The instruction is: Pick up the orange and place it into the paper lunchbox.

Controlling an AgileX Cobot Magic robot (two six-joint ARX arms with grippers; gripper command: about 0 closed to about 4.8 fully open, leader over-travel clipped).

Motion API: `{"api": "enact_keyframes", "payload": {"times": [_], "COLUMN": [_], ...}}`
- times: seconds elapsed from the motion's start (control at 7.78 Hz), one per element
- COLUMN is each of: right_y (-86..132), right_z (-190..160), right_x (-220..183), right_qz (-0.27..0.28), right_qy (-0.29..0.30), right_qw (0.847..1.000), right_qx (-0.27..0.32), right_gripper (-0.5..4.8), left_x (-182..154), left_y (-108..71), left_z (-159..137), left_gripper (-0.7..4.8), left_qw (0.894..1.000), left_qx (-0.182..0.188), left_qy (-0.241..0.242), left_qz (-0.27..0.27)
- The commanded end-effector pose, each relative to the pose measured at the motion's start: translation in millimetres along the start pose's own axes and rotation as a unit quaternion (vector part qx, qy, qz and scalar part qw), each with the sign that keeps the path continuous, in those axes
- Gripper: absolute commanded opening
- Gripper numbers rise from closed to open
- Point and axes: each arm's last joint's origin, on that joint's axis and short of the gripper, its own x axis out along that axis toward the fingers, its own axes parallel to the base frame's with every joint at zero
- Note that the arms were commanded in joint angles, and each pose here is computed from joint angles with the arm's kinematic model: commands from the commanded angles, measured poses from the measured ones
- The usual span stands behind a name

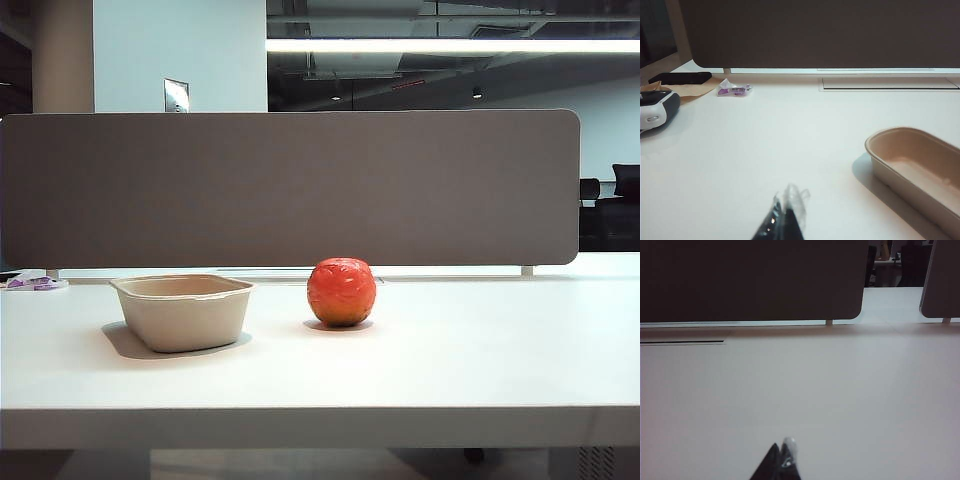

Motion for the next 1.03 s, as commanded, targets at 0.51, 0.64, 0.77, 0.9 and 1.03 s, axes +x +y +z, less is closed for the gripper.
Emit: {"api": "enact_keyframes", "payload": {"times": [0.51, 0.64, 0.77, 0.9, 1.03], "right_y": [0.0, 0.0, 0.0, 1.9, 2.6], "right_z": [0.4, 26.7, 32.1, 119.9, 128.2], "right_x": [0.0, -5.0, -6.0, -4.1, -0.6], "right_qz": [-0.001, -0.002, -0.002, 0.001, 0.005], "right_qy": [-0.003, -0.038, -0.043, -0.073, -0.071], "right_qw": [1.0, 0.999, 0.999, 0.997, 0.997], "right_qx": [0.004, 0.007, 0.008, 0.02, 0.02], "right_gripper": [-0.06, -0.06, -0.06, -0.06, -0.06], "left_x": [-0.4, -5.4, -6.7, -17.0, -14.2], "left_y": [0.0, 1.4, 1.6, 3.3, 2.9], "left_z": [3.0, 24.5, 29.8, 110.7, 118.8], "left_gripper": [-0.05, -0.05, -0.05, -0.04, -0.04], "left_qw": [1.0, 0.997, 0.996, 0.995, 0.995], "left_qx": [-0.019, -0.062, -0.068, -0.082, -0.081], "left_qy": [-0.012, -0.043, -0.05, -0.059, -0.055], "left_qz": [0.0, 0.009, 0.009, -0.01, -0.019]}}
